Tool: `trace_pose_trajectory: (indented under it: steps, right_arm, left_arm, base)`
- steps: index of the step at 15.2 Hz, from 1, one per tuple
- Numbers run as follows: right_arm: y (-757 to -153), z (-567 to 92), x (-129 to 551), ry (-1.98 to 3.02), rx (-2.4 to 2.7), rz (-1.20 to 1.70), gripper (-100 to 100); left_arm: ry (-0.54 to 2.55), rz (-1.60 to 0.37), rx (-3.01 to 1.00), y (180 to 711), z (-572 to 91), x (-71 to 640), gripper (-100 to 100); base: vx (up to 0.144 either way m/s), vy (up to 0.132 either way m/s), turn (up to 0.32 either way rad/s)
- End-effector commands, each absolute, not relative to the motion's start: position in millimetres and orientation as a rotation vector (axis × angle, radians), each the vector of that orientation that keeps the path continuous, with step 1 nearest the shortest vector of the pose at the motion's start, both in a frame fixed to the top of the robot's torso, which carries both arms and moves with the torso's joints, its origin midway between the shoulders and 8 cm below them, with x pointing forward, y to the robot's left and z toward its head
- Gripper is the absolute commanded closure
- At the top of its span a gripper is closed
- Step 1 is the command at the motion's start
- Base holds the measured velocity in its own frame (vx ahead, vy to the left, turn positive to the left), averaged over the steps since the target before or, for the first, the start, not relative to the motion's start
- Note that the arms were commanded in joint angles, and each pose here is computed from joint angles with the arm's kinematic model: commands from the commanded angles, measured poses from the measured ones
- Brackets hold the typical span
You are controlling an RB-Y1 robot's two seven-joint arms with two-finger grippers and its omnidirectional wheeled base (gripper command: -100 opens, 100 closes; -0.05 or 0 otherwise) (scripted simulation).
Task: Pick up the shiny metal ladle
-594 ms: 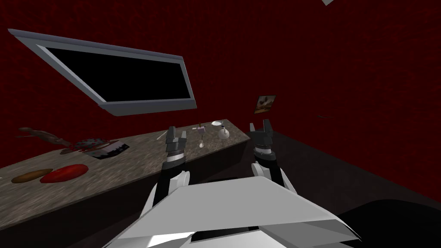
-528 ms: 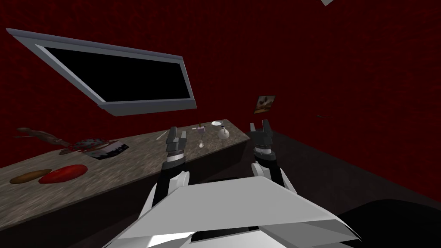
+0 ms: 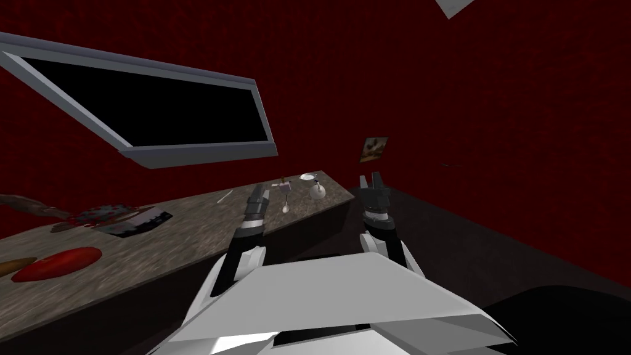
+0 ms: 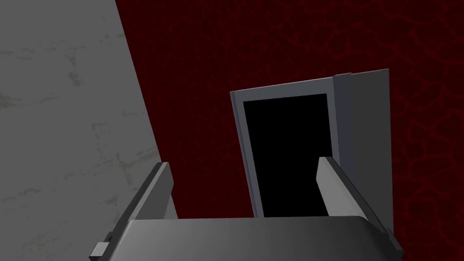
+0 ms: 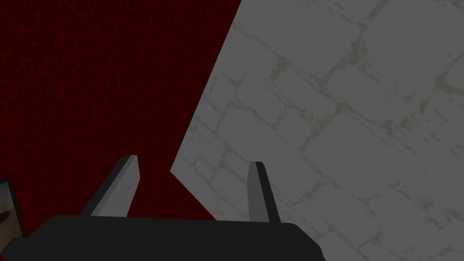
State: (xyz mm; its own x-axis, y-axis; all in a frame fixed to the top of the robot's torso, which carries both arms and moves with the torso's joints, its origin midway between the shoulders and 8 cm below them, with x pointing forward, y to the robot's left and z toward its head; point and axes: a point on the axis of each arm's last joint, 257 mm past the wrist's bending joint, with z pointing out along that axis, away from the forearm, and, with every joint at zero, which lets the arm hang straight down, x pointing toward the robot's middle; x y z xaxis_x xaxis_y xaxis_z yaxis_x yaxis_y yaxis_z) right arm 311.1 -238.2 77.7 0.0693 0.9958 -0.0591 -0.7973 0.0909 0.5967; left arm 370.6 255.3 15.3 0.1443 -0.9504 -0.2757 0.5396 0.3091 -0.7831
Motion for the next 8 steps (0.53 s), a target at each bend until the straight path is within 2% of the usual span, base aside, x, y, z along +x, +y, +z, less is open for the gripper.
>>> trace_pose_trajectory:
  steps: [1,8]
  right_arm:
    - [-238.2,77.7,311.1,0.524,0.47,1.426,0]
    - [-238.2,77.7,311.1,0.524,0.47,1.426,0]
  left_arm:
    - [0.924,-1.119,-0.586,259.3,2.4,379.1,-100]
    - [1.082,-0.957,-0.599,282.7,-35.3,405.0,-100]
  base:
    - [0.004,-0.005,-0.121]
    - [0.003,-0.005,-0.094]
